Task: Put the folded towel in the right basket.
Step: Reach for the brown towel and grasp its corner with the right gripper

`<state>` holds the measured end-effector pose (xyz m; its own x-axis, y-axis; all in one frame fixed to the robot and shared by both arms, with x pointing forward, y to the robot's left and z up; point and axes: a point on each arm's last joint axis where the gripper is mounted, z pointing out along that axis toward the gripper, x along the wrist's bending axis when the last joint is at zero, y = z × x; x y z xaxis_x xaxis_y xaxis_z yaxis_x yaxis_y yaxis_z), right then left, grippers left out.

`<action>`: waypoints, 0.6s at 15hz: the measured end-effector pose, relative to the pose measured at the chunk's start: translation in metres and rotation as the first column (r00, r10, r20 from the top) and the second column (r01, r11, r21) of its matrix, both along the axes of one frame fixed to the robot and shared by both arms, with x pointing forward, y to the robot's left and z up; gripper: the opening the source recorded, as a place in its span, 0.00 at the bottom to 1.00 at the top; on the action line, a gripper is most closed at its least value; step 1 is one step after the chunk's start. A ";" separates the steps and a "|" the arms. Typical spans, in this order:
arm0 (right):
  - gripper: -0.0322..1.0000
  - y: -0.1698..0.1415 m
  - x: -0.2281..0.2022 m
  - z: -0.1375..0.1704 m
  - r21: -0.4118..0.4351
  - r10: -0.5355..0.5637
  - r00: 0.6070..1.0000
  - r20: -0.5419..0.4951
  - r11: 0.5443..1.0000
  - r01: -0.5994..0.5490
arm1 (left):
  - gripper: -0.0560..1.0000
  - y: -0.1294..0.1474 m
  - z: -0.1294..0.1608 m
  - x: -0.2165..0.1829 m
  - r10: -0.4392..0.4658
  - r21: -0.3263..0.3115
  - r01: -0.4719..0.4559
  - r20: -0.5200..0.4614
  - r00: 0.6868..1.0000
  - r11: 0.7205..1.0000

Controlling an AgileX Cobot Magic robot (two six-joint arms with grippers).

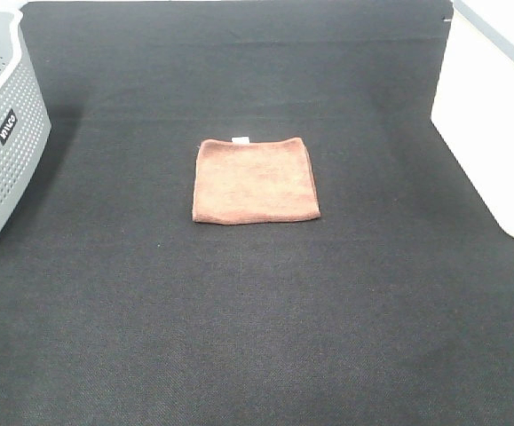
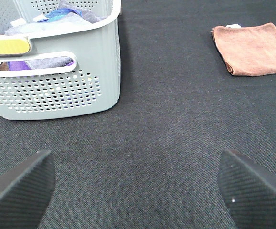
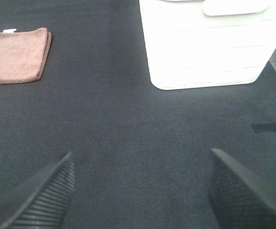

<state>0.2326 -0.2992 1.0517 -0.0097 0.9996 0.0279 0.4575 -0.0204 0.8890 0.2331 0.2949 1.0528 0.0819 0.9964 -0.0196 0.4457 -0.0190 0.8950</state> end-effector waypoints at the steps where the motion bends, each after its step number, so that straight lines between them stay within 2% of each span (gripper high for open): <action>1: 0.73 0.000 0.000 0.000 0.000 0.000 1.000 0.000 1.000 0.000 | 0.88 0.000 0.000 0.000 0.000 0.000 0.000 0.000 1.000 1.000; 9: 0.73 0.000 0.000 0.000 0.005 0.003 1.000 0.000 1.000 -0.003 | 0.88 0.000 0.000 0.000 0.000 0.000 0.000 0.000 1.000 1.000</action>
